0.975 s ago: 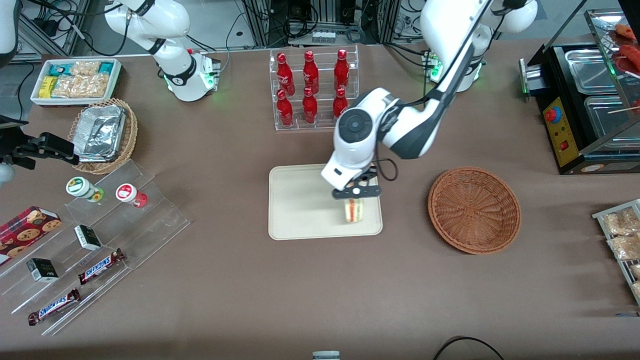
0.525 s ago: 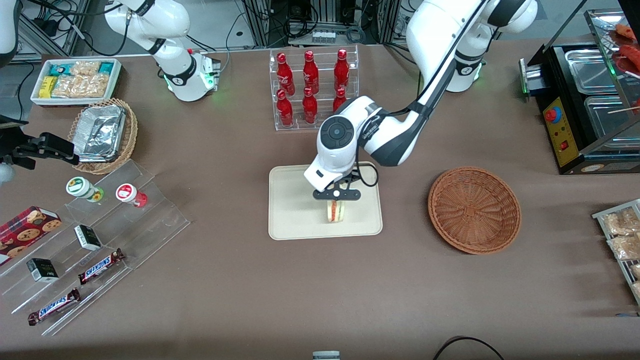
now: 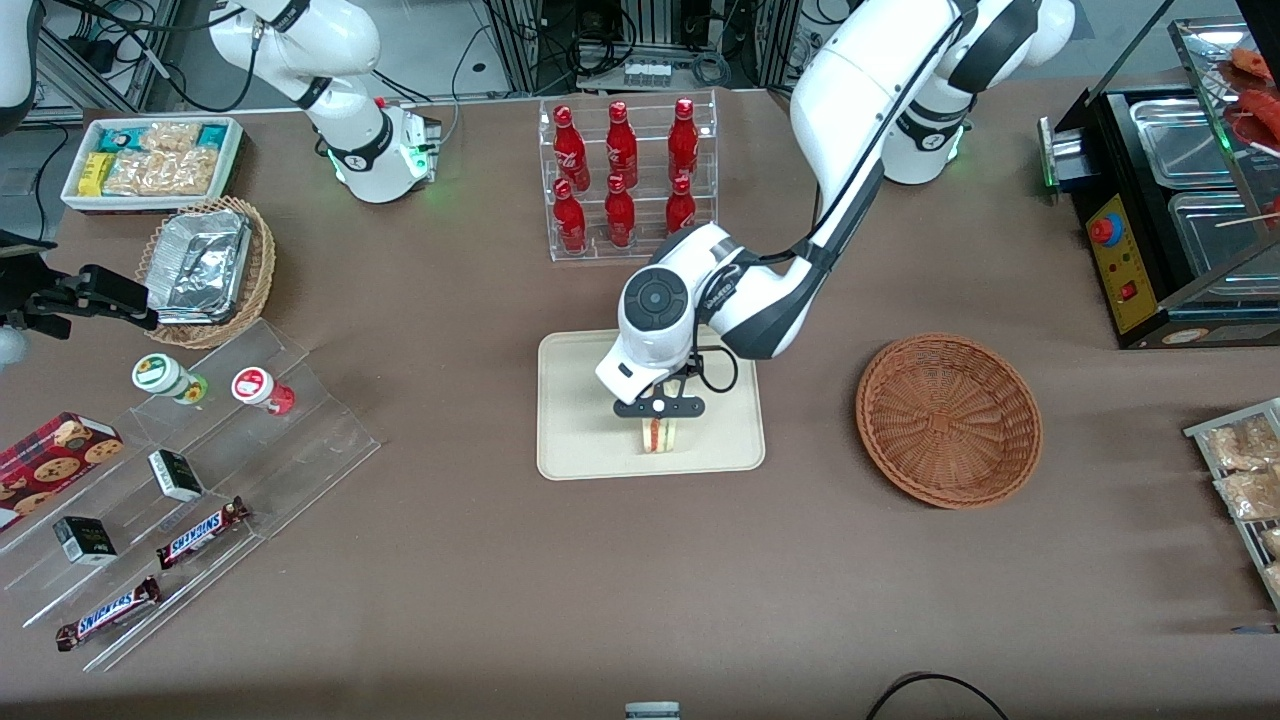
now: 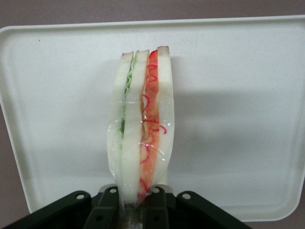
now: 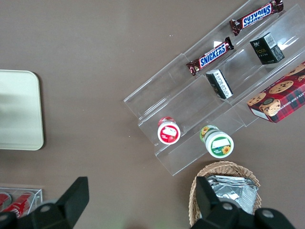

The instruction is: Place sandwich from basket to tray

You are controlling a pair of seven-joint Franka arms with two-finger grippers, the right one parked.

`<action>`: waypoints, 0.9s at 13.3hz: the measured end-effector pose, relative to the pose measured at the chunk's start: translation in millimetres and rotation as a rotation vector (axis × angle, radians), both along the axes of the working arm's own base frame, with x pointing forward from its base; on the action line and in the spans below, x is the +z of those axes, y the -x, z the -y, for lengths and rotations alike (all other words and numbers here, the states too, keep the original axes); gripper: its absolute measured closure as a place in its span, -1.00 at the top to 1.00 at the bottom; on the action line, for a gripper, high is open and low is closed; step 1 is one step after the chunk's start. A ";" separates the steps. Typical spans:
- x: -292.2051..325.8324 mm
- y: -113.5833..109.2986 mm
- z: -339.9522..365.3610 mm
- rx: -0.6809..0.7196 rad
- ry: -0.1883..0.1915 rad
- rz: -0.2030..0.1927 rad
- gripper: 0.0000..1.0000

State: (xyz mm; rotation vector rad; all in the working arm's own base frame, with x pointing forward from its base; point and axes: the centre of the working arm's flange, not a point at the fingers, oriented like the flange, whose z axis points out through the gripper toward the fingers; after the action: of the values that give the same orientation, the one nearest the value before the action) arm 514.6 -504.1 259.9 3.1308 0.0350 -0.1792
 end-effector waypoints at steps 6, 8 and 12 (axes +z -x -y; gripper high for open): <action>-13.8 10.8 11.6 0.017 -0.012 -0.014 -0.63; -17.3 13.4 13.6 0.015 -0.016 -0.018 -0.48; -19.6 13.7 15.1 0.017 -0.016 -0.019 0.35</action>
State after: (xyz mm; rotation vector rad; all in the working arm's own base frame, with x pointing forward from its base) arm 500.9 -519.2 240.2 3.1440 0.0639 -0.2097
